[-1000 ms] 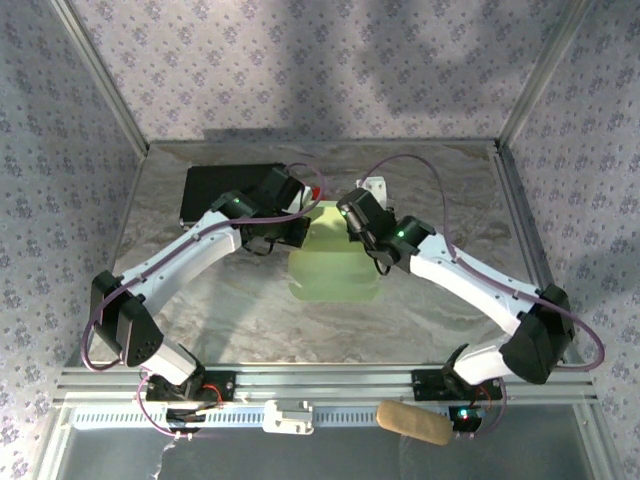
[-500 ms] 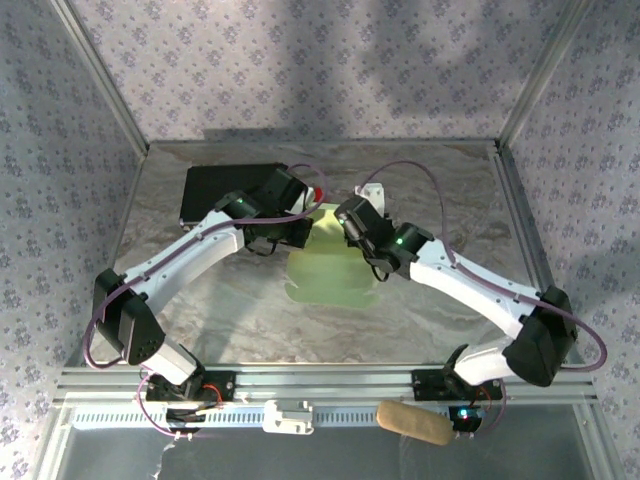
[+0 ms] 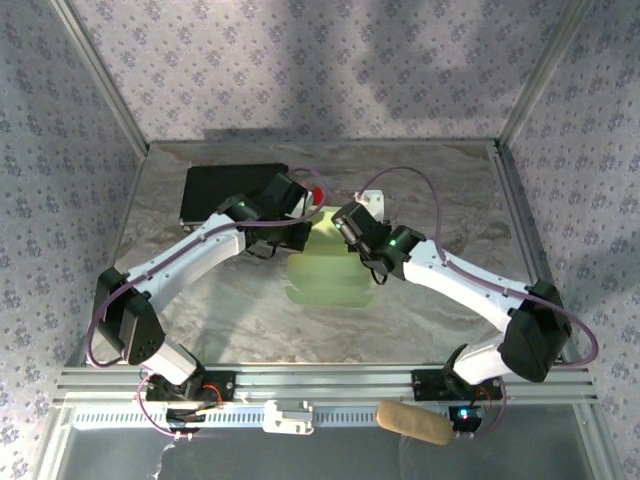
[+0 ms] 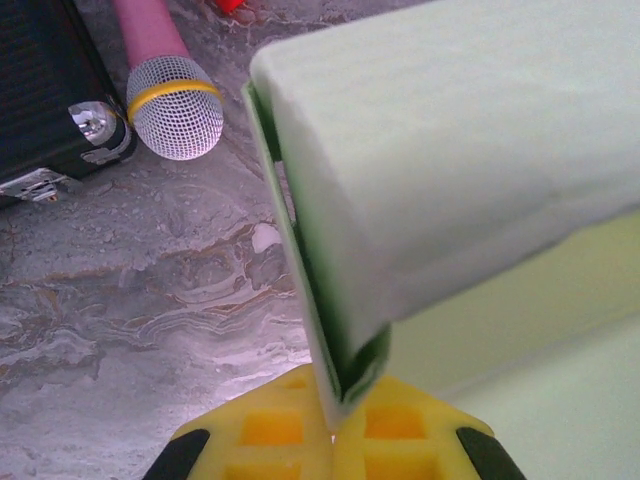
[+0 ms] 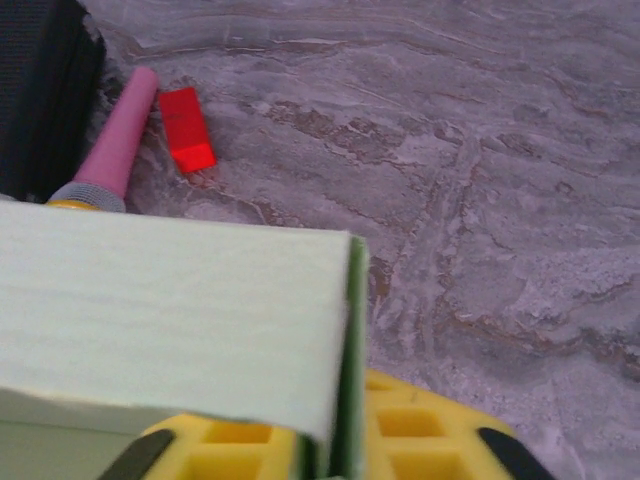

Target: Fold the paper box

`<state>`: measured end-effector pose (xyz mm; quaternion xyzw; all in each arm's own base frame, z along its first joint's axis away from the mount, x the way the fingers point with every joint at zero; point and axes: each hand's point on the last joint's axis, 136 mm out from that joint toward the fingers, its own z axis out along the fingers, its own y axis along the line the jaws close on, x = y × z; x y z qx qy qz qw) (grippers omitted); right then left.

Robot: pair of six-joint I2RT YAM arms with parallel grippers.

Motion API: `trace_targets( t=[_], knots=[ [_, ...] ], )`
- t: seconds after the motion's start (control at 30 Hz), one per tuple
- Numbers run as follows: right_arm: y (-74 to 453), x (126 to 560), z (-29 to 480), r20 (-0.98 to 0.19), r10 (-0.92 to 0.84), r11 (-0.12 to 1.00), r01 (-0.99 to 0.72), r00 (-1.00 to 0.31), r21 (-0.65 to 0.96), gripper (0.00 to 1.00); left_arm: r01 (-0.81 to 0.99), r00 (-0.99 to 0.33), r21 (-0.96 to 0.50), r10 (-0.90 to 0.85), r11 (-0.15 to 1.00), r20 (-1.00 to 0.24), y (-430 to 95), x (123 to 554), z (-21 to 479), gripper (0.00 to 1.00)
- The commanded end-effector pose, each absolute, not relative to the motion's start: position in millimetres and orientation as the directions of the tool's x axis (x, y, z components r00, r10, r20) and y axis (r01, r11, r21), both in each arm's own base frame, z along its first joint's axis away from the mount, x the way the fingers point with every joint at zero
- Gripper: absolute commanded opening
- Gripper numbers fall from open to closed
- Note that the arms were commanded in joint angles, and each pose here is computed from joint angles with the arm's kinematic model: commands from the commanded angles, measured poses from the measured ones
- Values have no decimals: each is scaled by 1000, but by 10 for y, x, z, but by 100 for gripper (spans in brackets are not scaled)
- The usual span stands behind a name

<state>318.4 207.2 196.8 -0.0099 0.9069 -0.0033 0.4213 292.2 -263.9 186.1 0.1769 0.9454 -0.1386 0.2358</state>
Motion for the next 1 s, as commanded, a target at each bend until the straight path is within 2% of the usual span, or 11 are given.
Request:
trace_targets(
  t=[0.0,0.1,0.23,0.3,0.53,0.63,0.73,0.97],
  knots=[
    [2102,3155,2029,-768,15,1000,13,-640,9,7,439,-787,-260,228,860,-573,-2852,2971,2059,0],
    [2090,3138,1999,-764,17,1000,18,-645,7,0,441,-783,-283,211,852,-585,-2870,2970,2020,0],
    [2063,3125,1941,-753,13,1000,21,-658,-1,0,432,-783,-302,186,850,-594,-2844,2974,1928,31],
    [2035,3124,1919,-747,16,1000,27,-664,-2,0,431,-770,-302,173,850,-614,-2812,2968,1955,43],
    [2038,3165,1949,-736,33,999,26,-677,21,0,445,-656,-268,108,854,-747,-2557,2930,2262,57],
    [2053,3161,1939,-717,22,1000,23,-697,8,0,470,-644,-250,135,846,-753,-2537,2957,2240,56],
    [2096,3181,1960,-711,24,1000,18,-703,16,0,500,-636,-217,185,838,-749,-2571,2985,2143,51],
    [2147,3170,1941,-700,21,999,-2,-714,32,0,503,-616,-226,162,834,-771,-2500,3100,2103,40]
  ],
)
